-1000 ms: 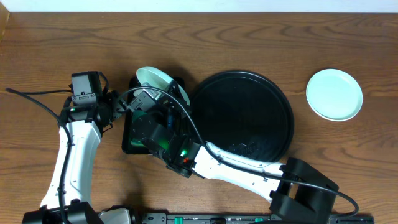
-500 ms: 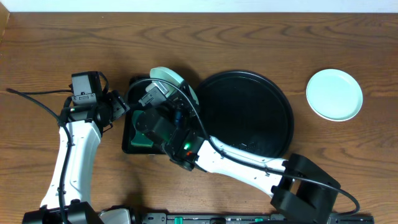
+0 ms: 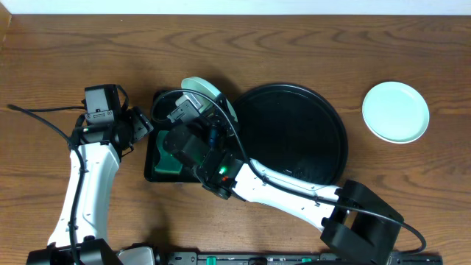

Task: Clean dirty plates on tray and stack at the side

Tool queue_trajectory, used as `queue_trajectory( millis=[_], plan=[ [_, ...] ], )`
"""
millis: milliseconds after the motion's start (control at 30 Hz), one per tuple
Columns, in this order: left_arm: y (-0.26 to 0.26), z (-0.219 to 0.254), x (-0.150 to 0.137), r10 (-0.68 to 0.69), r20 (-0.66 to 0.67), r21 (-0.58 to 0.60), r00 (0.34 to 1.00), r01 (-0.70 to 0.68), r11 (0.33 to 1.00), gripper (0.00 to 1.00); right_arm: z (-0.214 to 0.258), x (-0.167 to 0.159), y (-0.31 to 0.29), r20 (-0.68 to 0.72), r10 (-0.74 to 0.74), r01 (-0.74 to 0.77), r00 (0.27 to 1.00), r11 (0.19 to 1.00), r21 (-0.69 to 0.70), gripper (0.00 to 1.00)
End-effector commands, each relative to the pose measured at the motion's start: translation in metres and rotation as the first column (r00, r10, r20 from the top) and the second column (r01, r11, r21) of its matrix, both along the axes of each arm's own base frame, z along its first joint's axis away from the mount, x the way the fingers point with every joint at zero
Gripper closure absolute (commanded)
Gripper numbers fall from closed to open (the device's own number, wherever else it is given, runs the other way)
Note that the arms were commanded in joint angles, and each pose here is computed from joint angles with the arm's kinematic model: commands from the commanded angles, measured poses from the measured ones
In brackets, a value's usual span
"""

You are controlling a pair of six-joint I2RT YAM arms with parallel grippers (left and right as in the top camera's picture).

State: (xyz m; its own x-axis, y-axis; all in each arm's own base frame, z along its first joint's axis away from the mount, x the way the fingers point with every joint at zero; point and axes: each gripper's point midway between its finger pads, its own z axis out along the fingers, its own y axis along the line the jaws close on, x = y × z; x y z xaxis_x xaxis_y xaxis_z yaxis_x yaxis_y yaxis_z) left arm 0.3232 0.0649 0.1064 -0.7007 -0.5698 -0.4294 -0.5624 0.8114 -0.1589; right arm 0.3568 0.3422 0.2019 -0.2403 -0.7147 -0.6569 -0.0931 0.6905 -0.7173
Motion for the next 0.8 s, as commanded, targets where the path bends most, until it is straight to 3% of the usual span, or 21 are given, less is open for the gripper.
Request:
queue_trajectory(
  millis=[0,500,767],
  plan=[
    [0.0022,0.0084,0.0043,0.006,0.022,0.004,1.000,-0.006,1.000,0.17,0.0195,0.0045,-0.0070,0.032,-0.035,0.033,0.999,0.998,0.051,0.99],
    [0.0022,0.0084,0.0043,0.006,0.022,0.004,1.000,-0.006,1.000,0.18,0.0192,0.0053,-0.0059,0.027,-0.024,0.023,0.999,0.999,0.039,0.99],
    [0.0022,0.0084,0.0043,0.006,0.022,0.004,1.000,-0.006,1.000,0.18,0.0189,0.0135,-0.0144,0.040,-0.090,0.079,0.995,0.974,0.214,0.99]
  ],
)
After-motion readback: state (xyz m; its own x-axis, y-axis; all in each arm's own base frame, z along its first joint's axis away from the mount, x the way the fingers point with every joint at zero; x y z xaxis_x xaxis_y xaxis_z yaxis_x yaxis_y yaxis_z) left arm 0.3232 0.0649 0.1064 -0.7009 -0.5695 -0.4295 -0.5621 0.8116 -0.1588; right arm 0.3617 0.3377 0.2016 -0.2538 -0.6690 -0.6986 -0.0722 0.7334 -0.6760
